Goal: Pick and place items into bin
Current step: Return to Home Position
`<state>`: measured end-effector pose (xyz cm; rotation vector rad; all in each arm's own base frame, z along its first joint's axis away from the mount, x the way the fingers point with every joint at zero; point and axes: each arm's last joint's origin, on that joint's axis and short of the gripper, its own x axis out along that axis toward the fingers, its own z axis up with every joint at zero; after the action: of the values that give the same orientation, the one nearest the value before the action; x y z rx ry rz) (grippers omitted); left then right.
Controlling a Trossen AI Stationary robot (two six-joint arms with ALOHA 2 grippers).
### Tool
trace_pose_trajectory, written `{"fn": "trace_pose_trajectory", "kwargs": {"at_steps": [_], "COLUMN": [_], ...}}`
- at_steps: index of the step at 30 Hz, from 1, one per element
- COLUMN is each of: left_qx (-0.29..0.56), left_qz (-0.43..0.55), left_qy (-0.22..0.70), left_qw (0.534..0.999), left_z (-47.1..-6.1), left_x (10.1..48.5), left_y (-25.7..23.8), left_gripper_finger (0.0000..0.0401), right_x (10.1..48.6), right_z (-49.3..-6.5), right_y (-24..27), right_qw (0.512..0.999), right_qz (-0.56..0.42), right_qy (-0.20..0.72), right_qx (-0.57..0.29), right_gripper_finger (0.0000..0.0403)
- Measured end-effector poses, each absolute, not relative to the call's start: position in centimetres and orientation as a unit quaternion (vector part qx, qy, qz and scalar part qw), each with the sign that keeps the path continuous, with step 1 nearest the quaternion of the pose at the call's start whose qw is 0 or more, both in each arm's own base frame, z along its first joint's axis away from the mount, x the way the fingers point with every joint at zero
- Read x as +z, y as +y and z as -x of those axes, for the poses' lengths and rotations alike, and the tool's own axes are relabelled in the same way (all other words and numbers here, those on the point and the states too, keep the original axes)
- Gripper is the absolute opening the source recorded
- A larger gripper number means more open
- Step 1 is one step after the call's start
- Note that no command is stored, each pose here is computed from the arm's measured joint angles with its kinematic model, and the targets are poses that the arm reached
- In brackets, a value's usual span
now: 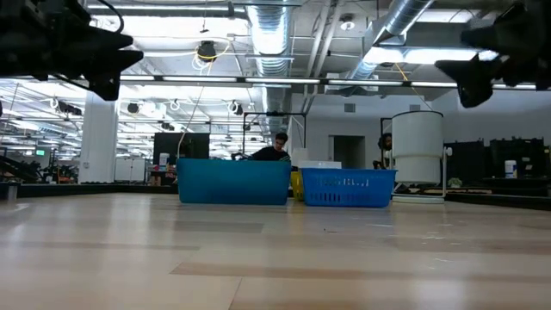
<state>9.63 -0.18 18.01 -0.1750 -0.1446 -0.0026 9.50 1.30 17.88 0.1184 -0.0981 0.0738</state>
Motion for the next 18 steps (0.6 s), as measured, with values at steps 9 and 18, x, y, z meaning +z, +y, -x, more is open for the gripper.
{"fn": "trace_pose_trajectory", "kwargs": {"at_steps": [9, 18], "left_qx": [0.031, 0.052], "left_qz": [0.079, 0.086], "left_qy": [-0.066, -0.044], "left_qw": [0.994, 0.994], "left_z": [-9.64, -9.68], "left_x": [17.85, 17.36], "left_y": [0.0, 0.12], "left_gripper_finger": [0.0126, 0.0126], "right_x": [17.32, 16.63], "right_z": [-9.65, -9.84], "right_y": [1.16, 1.24], "right_qw": [0.995, 0.997], "right_qz": [-0.084, -0.079], "right_qy": [-0.039, -0.001], "right_qx": [0.027, 0.026], "right_gripper_finger": [0.026, 0.026]}}
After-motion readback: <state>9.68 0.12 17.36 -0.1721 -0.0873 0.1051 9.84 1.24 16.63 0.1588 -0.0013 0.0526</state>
